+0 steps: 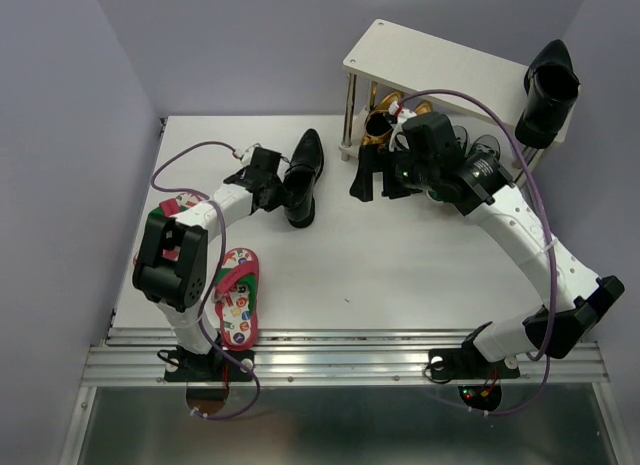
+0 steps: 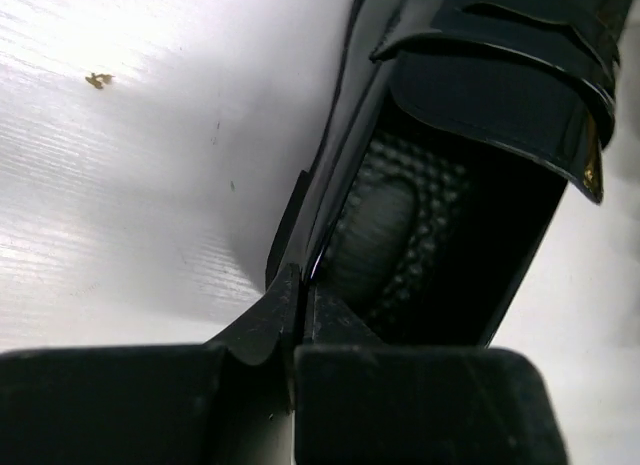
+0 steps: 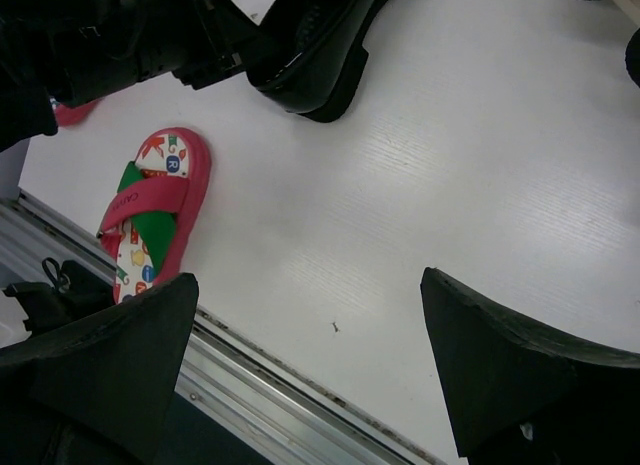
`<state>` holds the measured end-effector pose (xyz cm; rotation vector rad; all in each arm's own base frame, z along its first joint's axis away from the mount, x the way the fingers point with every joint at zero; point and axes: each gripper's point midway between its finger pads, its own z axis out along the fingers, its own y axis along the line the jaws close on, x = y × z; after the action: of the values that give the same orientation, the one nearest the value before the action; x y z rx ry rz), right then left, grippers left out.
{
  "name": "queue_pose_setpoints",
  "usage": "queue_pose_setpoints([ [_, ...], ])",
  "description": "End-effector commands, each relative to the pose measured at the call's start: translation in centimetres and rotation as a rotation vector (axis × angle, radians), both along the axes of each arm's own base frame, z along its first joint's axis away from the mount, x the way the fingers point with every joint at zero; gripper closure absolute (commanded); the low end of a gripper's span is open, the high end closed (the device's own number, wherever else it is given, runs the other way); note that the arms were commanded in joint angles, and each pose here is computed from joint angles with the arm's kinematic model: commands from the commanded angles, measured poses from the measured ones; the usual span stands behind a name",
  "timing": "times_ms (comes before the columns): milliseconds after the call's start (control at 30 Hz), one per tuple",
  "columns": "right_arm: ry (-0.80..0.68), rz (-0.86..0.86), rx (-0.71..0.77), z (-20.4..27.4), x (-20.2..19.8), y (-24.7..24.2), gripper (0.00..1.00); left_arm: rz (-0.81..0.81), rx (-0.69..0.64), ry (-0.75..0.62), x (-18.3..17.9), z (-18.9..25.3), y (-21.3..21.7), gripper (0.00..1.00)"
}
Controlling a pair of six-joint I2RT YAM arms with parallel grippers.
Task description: Place and organize the shoes onto the shoe shelf
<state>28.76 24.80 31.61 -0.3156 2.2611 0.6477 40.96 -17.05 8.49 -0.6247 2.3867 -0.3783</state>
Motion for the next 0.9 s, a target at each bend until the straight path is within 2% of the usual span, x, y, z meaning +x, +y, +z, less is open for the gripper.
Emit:
queue_pose_setpoints([
  [0, -0.038, -0.037, 0.038, 0.9, 0.4, 0.0, 0.03, -0.07, 0.026, -0.041, -1.5, 2.1, -0.3, 1.0],
  [167, -0.028, -0.093, 0.023, 1.5, -0.1, 0.7, 0.02, -0.151, 0.067, -0.05, -5.2, 3.8, -1.2, 1.0],
  [233, -0.03, -0.15, -0.015, 0.7, 0.2, 0.6, 0.02, -0.196, 0.071, -0.044, -7.4, 3.9, -2.9, 1.0],
  [333, -0.008, -0.239, -0.061, -1.6, 0.8, -0.1, 0.02, -0.246, 0.049, -0.027, -9.9, 3.6, -5.6, 1.0],
  [467, 0.092, -0.293, -0.132, -7.3, -0.4, -0.2, 0.0, -0.247, -0.038, 0.013, -12.4, 3.3, -8.7, 0.99],
  [500, 0.095, -0.328, -0.126, -7.8, -0.5, -0.3, 0.0, -0.274, -0.047, 0.011, -13.0, 3.4, -9.7, 0.92],
  [533, 0.1, -0.349, -0.132, -8.4, -0.5, -0.7, 0.0, -0.288, -0.047, 0.008, -13.3, 3.5, -10.2, 0.76],
  [600, 0.116, -0.385, -0.142, -9.8, -0.9, -1.3, 0.0, -0.314, -0.052, 0.005, -13.8, 3.8, -10.8, 0.54],
  [667, 0.1, -0.425, -0.134, -10.0, -1.0, -2.3, 0.02, -0.33, -0.074, -0.001, -14.2, 4.5, -11.1, 0.38],
  [733, 0.089, -0.469, -0.115, -9.8, -1.1, -3.0, 0.02, -0.334, -0.093, -0.025, -14.4, 5.8, -11.0, 0.31],
  [867, 0.077, -0.526, -0.086, -9.6, -1.7, -4.3, 0.03, -0.303, -0.078, -0.087, -14.4, 8.7, -9.4, 0.31],
])
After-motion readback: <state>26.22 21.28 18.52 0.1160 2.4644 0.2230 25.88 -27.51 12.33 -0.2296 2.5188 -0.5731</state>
